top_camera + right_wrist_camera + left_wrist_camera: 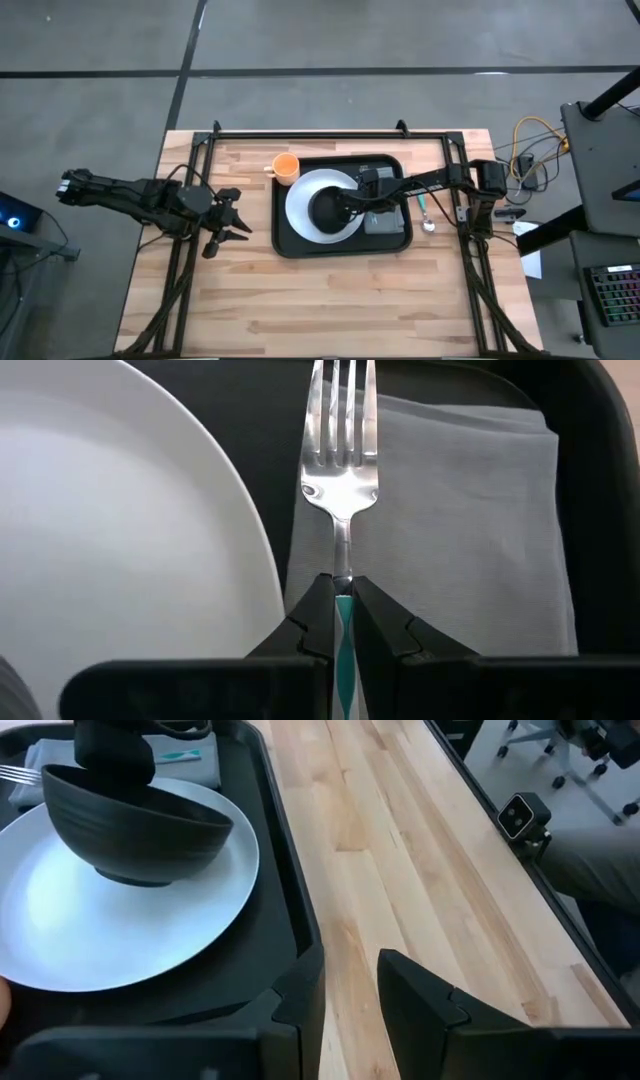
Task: Set up tray
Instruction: Put the white fork on top of the gray napkin, then adjust the black bowl on the white plate
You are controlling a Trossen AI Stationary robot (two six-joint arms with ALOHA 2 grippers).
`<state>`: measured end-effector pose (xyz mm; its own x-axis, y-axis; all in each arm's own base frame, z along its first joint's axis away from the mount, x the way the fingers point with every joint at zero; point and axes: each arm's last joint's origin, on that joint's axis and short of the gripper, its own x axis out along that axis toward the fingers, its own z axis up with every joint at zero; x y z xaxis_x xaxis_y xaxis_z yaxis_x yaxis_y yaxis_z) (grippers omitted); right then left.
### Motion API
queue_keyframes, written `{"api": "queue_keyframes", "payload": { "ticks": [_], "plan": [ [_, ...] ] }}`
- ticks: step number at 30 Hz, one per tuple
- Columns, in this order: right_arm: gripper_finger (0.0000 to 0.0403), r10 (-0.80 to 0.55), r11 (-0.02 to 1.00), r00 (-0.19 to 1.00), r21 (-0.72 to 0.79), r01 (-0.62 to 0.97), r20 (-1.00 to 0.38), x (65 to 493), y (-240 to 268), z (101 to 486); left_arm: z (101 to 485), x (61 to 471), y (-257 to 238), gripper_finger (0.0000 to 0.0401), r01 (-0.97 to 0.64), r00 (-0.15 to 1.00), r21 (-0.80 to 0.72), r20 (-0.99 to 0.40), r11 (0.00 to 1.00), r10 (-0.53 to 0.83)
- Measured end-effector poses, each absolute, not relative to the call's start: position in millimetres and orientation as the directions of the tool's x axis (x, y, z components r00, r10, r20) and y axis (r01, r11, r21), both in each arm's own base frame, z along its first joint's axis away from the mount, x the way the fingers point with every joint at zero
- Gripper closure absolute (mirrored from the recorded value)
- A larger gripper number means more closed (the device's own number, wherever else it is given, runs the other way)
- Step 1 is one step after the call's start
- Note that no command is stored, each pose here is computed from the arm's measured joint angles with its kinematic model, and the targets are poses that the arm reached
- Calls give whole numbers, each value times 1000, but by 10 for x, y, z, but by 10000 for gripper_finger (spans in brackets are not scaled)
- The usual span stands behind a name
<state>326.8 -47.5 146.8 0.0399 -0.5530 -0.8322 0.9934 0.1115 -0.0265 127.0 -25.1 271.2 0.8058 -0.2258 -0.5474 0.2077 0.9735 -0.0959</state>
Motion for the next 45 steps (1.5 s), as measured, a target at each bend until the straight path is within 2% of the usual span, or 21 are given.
{"api": "queue_keyframes", "payload": {
  "ticks": [5,16,24,28,40,45],
  "plan": [
    [388,-553,110,41,-25,994,-832,3266,-474,1462,2711,1270,-251,325,207,806,-96,-548,974,-226],
    [336,-550,127,45,-31,991,-834,3268,-459,1459,2711,1270,-253,325,212,804,-100,-548,972,-232],
    [339,-536,144,56,-27,989,-842,3278,-454,1486,2711,1270,-253,325,212,804,-100,-548,972,-231],
    [337,-495,215,118,10,977,-861,3325,-424,1645,2710,1269,-252,325,211,804,-100,-548,972,-230],
    [307,-487,402,326,123,907,-811,3453,-312,2296,2708,1270,-252,325,209,804,-102,-549,973,-230],
    [301,-419,504,418,177,845,-806,3561,-191,2455,2708,1270,-252,325,209,804,-102,-549,973,-230]
  ]
}}
